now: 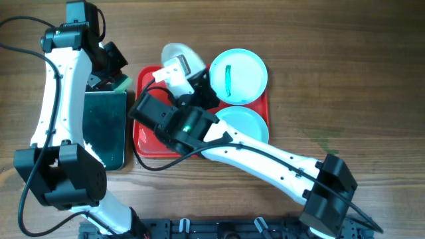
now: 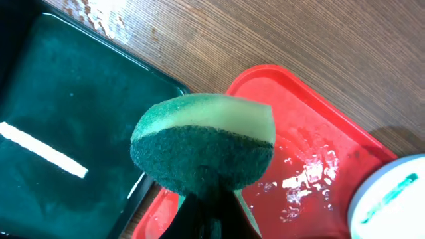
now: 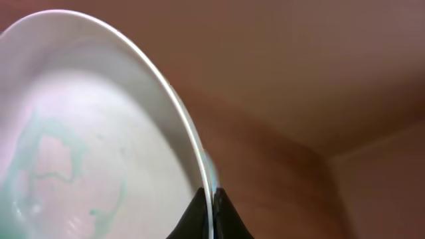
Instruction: Clean dirty plates on tray and stack at the side
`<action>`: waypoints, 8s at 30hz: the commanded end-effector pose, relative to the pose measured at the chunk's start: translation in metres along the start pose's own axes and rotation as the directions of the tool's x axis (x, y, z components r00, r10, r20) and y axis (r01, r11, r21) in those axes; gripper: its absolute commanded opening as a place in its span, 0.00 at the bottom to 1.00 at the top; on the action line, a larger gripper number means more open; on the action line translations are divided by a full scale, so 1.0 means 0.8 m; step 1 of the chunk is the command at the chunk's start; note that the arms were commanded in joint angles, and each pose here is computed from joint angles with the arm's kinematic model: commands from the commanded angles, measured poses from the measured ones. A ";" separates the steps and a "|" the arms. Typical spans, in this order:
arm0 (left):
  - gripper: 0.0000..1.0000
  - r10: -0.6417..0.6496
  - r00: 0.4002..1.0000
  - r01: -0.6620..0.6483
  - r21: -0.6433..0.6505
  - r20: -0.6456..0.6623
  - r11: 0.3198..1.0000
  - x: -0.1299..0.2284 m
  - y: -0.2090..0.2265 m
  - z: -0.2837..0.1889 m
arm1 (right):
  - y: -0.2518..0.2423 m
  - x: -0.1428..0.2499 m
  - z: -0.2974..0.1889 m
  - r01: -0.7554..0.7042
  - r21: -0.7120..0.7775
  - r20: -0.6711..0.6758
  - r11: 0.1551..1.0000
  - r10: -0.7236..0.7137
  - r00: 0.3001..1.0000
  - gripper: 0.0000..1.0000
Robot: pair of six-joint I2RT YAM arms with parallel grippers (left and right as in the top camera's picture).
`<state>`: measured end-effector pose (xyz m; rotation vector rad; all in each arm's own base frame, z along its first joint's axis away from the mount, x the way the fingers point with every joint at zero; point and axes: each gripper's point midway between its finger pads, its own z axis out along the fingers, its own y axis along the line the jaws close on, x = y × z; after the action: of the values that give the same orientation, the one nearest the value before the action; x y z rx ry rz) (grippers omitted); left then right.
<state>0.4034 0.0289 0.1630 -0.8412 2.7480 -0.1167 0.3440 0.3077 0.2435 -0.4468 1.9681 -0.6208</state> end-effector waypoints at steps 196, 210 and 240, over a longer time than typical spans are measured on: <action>0.04 0.648 0.761 -0.564 0.467 -0.026 0.681 0.228 -0.104 0.165 | 0.181 0.199 0.135 -0.674 -0.447 -0.788 0.588 0.097 0.608 0.04; 0.04 0.186 0.978 -0.187 -0.005 -0.092 0.982 0.185 -0.019 0.188 | 0.182 0.199 0.135 -0.673 -0.448 -0.787 0.588 0.097 0.609 0.04; 0.04 0.456 0.874 -0.378 0.353 -0.170 0.856 0.227 -0.076 0.172 | 0.185 0.196 0.132 -0.667 -0.478 -0.778 0.572 0.076 0.623 0.04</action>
<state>0.3258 -0.1391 0.0123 -0.0284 2.9366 -0.7187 0.3583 0.3201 0.0058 -0.2069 2.9304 0.5095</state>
